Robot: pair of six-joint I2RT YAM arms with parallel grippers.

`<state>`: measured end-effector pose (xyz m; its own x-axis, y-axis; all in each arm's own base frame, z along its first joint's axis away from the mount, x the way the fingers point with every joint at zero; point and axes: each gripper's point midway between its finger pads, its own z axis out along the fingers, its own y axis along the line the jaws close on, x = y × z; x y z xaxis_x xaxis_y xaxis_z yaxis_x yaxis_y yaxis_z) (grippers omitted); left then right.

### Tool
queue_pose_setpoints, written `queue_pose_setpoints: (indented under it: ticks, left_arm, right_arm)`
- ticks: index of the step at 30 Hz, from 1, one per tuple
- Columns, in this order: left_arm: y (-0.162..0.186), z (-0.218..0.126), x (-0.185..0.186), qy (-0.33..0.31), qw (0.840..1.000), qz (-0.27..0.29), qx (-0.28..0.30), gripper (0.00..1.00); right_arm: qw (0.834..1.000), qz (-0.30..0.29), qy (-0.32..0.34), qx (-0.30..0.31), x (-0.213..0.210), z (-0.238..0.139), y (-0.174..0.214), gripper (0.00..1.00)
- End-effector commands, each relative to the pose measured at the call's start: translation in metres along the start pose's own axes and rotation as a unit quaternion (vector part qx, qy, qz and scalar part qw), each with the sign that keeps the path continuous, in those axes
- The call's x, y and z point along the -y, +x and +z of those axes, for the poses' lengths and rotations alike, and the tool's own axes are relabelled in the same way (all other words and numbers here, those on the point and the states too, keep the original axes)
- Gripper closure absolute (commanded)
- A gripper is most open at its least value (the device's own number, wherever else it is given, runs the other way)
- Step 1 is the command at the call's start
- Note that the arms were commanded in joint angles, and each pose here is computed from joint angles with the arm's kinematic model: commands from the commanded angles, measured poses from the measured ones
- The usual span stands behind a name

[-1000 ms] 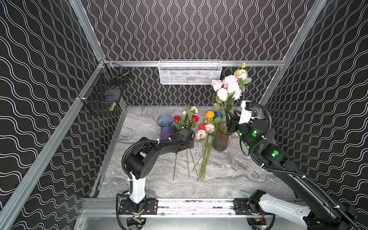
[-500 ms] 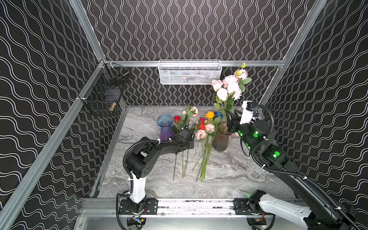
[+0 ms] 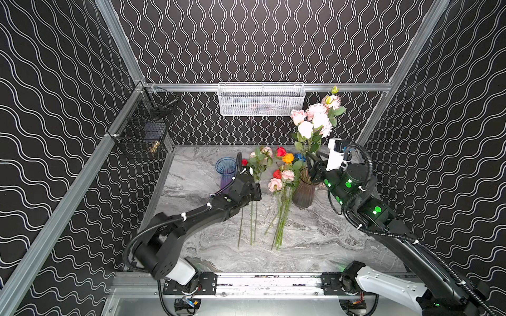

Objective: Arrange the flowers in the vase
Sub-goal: 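Lift the red rose with the left gripper toward the right gripper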

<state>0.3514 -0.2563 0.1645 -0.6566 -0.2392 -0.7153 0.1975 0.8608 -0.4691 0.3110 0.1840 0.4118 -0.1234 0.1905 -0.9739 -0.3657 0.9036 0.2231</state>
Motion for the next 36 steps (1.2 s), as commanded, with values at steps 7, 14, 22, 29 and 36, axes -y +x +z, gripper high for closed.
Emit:
queue_pose_setpoints:
  ticks: [7,14,22,29,36]
  left_arm:
    - [-0.055,-0.083,0.029,0.118,0.979,-0.009,0.168,1.0]
    - [-0.077,-0.142,0.055,0.261,0.917,-0.017,0.3,1.0]
    - [-0.073,-0.152,0.069,0.324,0.894,-0.019,0.308,1.0]
    - [-0.071,-0.158,0.077,0.34,0.891,-0.007,0.299,1.0]
    - [-0.068,-0.156,0.077,0.347,0.891,-0.011,0.293,1.0]
  right_arm:
    - [0.984,0.034,-0.171,-0.039,-0.07,0.007,0.01,0.44]
    - [0.951,0.076,-0.283,-0.103,-0.128,0.014,0.044,0.39]
    - [0.935,0.092,-0.307,-0.155,-0.159,0.038,0.077,0.4]
    - [0.931,0.102,-0.302,-0.177,-0.168,0.059,0.095,0.48]
    - [0.928,0.109,-0.307,-0.18,-0.174,0.061,0.097,0.89]
